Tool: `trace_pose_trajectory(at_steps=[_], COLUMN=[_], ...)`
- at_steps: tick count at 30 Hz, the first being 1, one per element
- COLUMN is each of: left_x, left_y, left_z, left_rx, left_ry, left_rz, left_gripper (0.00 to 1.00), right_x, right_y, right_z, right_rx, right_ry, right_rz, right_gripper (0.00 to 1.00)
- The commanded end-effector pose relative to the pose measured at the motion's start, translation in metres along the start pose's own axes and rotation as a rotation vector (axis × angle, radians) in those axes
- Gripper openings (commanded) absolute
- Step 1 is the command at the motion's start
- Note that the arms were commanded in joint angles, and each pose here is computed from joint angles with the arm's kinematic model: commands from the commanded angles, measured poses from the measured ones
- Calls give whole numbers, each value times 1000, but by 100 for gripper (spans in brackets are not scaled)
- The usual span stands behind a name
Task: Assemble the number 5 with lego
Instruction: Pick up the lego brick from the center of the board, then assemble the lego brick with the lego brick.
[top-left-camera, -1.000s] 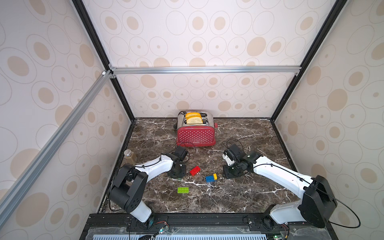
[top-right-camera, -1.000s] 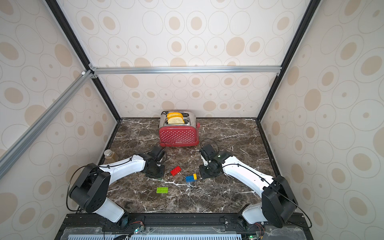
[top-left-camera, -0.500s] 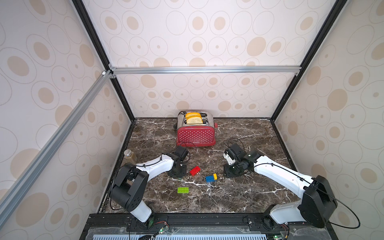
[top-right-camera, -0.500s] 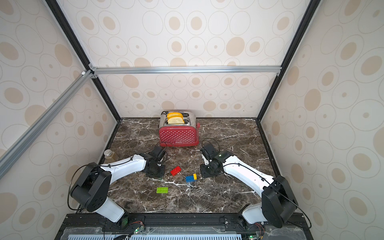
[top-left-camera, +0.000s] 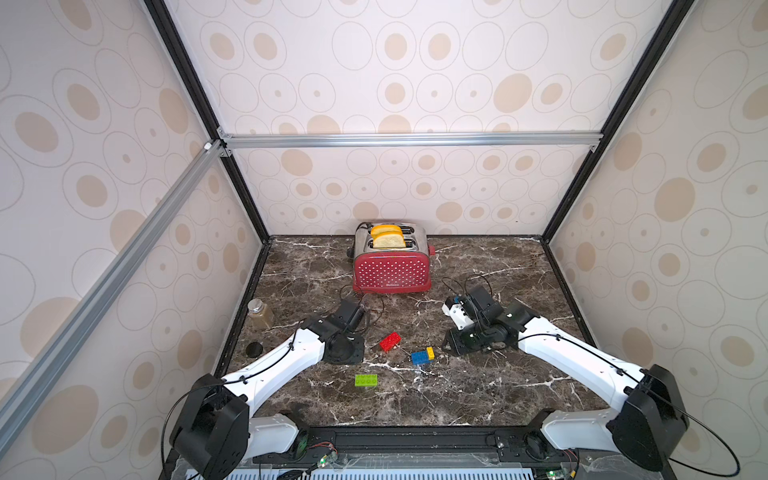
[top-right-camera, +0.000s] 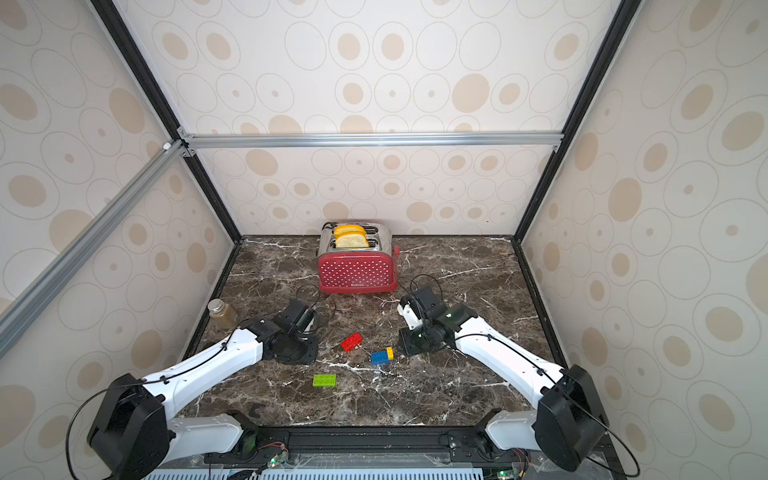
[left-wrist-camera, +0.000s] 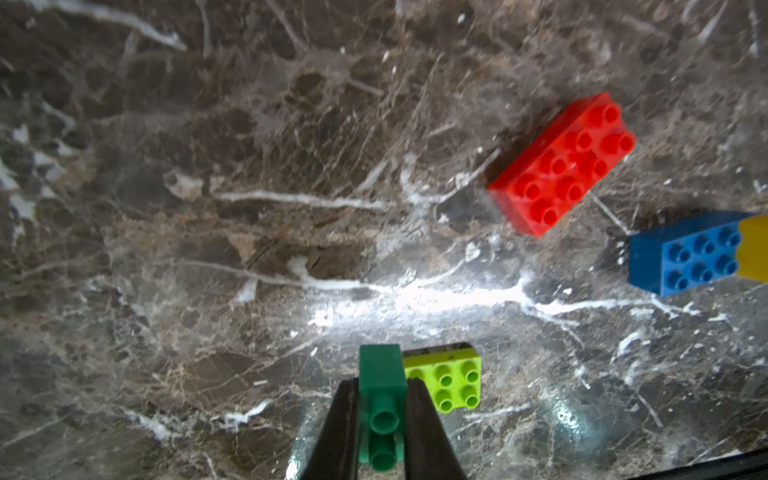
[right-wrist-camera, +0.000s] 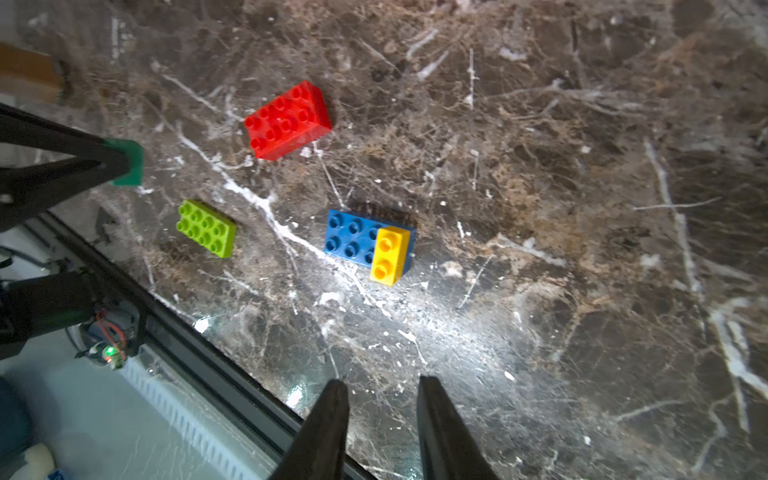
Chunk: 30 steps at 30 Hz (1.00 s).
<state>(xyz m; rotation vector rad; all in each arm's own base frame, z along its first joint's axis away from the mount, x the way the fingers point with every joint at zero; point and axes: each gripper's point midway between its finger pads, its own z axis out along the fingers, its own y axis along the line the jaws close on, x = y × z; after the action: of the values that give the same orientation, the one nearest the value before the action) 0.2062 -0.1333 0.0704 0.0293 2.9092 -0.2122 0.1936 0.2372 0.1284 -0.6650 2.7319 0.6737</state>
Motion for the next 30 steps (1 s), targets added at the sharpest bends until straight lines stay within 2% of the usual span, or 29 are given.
trace_pose_trajectory(at_steps=[1,5,9,15,30], left_x=[16,26,35,44,38], left_y=[5,10,12,9,-10], left_z=[-3,-3,-1,8,19], left_rx=[-18,-20,-18,2,25], left_ry=[23,21,24,24,44], left_rz=[-44,-75,-86,-91,-48], left_gripper=[6,5,5,4,0], right_x=[8,19,28,31,30], right_y=[14,27,34,33,37], right_z=[0,-3,-2,3,7], right_rx=[-86,-116,-145,-141,-136], right_ry=[5,-11,-3,13,29], right_rz=[-94,-191,-230,-235,-237], right_gripper=[34,34,34,34,34])
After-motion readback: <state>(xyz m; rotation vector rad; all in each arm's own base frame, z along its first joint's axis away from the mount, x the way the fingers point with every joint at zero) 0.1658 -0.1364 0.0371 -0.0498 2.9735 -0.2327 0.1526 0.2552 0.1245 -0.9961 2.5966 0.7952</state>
